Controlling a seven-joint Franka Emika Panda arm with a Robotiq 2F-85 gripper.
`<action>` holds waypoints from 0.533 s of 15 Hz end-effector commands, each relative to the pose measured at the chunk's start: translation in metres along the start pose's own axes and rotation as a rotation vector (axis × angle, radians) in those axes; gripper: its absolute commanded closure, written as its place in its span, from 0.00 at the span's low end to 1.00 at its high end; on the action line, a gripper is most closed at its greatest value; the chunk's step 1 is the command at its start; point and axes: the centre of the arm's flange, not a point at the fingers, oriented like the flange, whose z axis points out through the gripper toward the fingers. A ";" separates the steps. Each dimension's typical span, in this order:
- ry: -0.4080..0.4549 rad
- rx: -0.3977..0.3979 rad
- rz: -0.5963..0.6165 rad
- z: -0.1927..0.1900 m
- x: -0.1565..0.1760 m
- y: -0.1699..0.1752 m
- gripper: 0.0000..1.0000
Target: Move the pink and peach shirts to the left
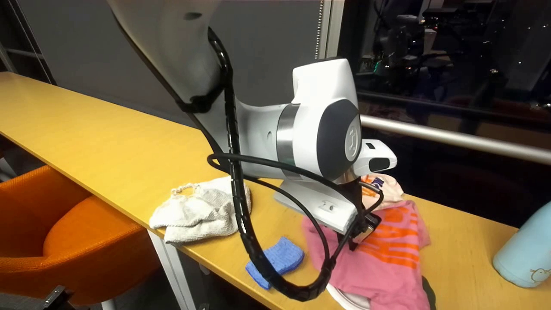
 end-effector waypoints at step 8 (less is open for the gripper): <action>0.114 0.016 0.003 -0.083 0.029 -0.020 0.99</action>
